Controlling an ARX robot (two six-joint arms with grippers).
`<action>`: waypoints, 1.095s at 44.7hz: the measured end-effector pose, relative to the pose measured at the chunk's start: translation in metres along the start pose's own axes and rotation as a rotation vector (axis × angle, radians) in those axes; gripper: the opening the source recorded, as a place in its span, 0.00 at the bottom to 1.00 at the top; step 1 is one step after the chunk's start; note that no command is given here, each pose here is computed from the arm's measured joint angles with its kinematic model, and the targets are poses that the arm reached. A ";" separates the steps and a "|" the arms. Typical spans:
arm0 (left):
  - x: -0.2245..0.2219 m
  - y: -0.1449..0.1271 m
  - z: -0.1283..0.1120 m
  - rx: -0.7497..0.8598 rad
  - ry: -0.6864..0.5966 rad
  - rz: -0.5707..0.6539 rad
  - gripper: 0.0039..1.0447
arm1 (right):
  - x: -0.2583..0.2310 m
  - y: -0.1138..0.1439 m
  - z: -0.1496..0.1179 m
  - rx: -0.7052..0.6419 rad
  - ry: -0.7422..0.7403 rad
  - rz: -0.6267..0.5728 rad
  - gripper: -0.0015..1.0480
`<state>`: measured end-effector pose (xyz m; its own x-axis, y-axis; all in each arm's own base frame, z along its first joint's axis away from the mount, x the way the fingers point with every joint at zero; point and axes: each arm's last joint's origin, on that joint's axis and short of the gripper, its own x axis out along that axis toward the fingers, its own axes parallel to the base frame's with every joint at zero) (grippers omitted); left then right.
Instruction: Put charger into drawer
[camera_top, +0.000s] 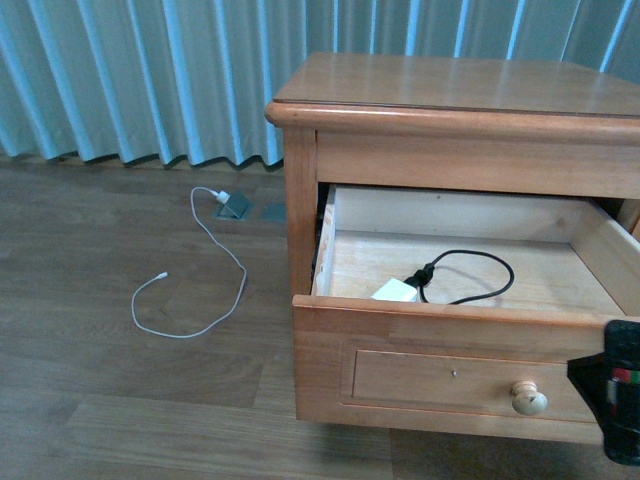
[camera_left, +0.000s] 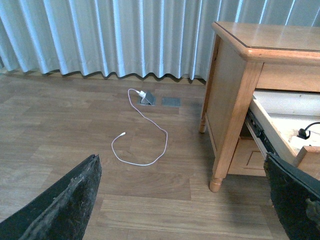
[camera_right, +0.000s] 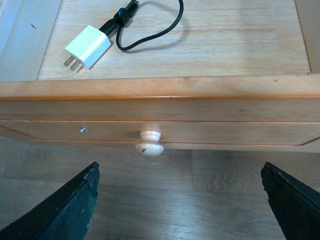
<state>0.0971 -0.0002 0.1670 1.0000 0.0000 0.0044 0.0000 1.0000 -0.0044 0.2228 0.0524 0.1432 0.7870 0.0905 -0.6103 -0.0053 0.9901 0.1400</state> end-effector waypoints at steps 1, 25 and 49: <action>0.000 0.000 0.000 0.000 0.000 0.000 0.94 | 0.002 0.001 0.000 -0.002 0.002 -0.002 0.92; 0.000 0.000 0.000 0.000 0.000 0.000 0.94 | 0.077 0.020 0.030 -0.034 -0.045 -0.077 0.92; 0.000 0.000 0.000 0.000 0.000 0.000 0.94 | 0.159 0.027 0.086 -0.006 -0.201 -0.080 0.92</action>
<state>0.0971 -0.0002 0.1670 1.0000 0.0000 0.0044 0.0000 1.0000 -0.0044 0.4012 0.0842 0.1170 0.8924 -0.0112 -0.4512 0.0594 0.9939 0.0926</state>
